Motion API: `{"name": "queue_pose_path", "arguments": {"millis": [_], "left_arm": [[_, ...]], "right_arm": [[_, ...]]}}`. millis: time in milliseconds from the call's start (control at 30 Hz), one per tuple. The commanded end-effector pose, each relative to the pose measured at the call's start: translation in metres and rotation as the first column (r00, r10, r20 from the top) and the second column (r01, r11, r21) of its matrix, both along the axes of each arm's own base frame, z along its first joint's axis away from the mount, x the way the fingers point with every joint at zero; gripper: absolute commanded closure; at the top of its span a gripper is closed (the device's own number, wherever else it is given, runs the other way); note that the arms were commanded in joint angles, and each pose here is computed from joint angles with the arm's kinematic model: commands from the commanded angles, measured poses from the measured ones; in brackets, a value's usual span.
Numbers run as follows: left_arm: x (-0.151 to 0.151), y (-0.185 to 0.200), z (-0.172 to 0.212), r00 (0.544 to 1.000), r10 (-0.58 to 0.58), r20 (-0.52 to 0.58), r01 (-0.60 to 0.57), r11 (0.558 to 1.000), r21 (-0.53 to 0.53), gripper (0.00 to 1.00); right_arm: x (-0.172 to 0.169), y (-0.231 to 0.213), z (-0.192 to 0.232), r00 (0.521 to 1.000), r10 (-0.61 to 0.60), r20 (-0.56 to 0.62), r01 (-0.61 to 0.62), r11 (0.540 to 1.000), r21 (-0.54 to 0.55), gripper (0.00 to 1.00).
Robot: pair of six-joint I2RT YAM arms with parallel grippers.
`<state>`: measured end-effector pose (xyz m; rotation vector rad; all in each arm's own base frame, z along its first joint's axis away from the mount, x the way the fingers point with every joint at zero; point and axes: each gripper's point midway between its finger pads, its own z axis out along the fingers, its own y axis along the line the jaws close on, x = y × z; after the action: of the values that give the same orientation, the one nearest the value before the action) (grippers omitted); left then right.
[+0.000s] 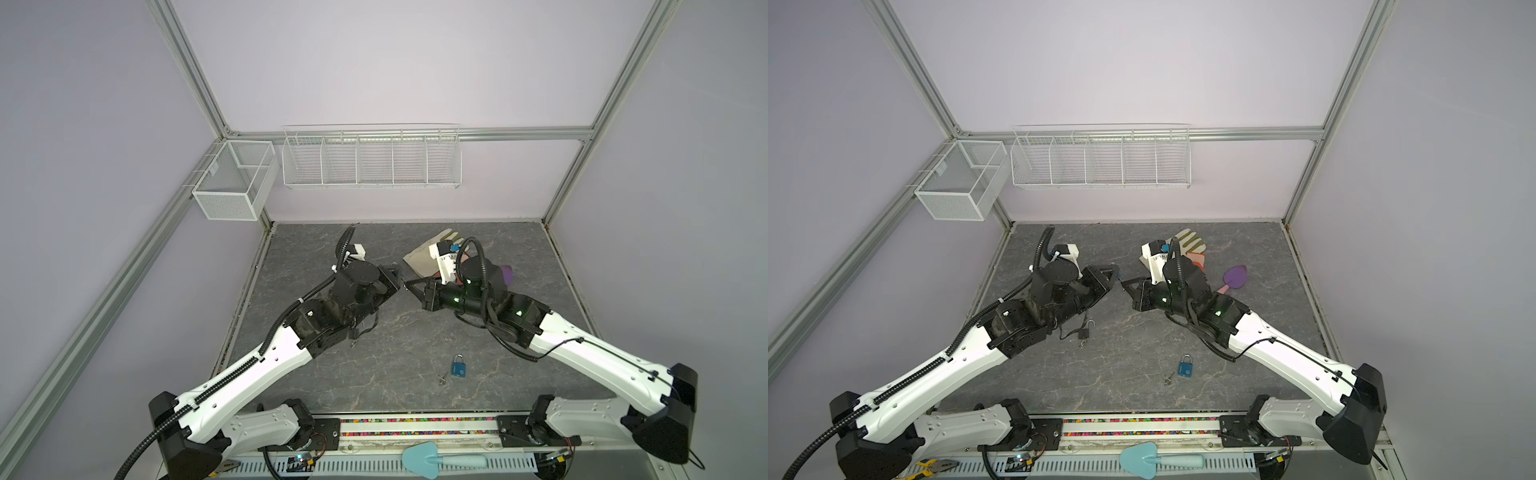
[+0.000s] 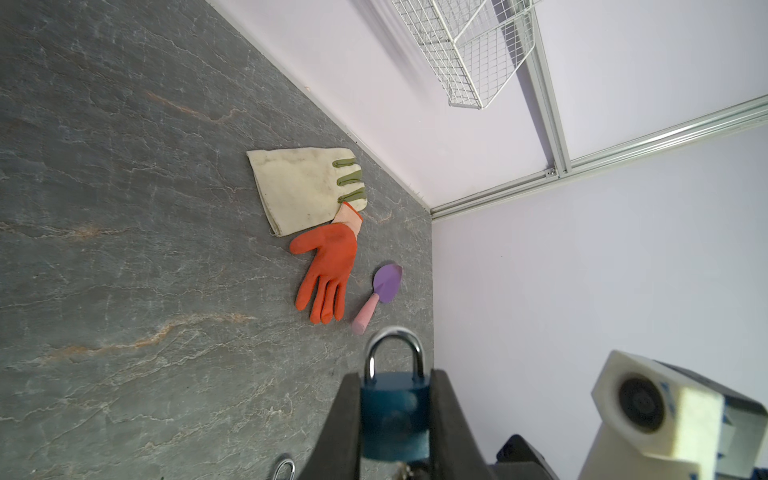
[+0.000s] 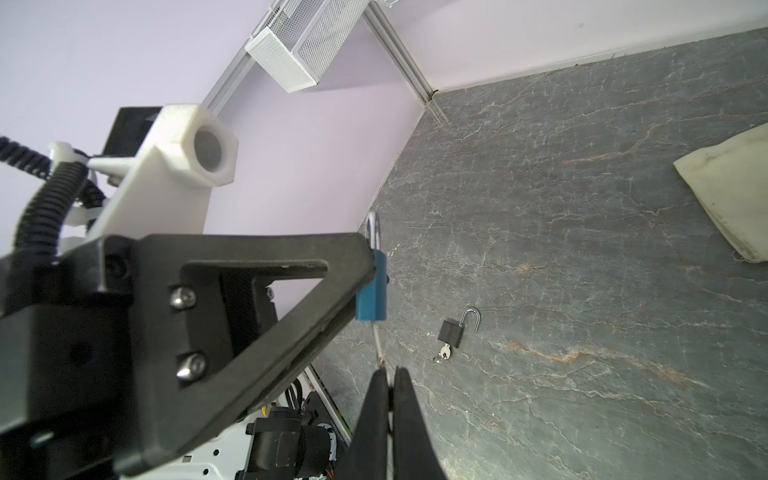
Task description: Unlock with the key
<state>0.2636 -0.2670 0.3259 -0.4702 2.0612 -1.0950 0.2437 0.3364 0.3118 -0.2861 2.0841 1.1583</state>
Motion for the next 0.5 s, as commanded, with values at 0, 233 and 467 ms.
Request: {"name": "queue_pose_path", "arguments": {"millis": [0, 233, 467], "left_arm": [[-0.004, 0.001, 0.009, 1.000, -0.006, 0.010, 0.007, 0.999, -0.045, 1.00], [-0.003, -0.002, 0.001, 1.000, -0.002, -0.005, 0.002, 0.999, -0.049, 1.00], [-0.001, 0.001, -0.009, 0.999, 0.025, -0.022, -0.025, 0.999, -0.030, 1.00]], "right_arm": [[0.015, 0.000, 0.013, 0.997, -0.070, -0.010, 0.071, 0.995, 0.075, 0.94], [0.013, 0.009, 0.023, 0.997, -0.071, -0.014, 0.072, 0.990, 0.123, 0.94], [0.012, 0.010, 0.035, 0.992, -0.125, -0.034, 0.129, 0.972, 0.194, 0.94]]}}
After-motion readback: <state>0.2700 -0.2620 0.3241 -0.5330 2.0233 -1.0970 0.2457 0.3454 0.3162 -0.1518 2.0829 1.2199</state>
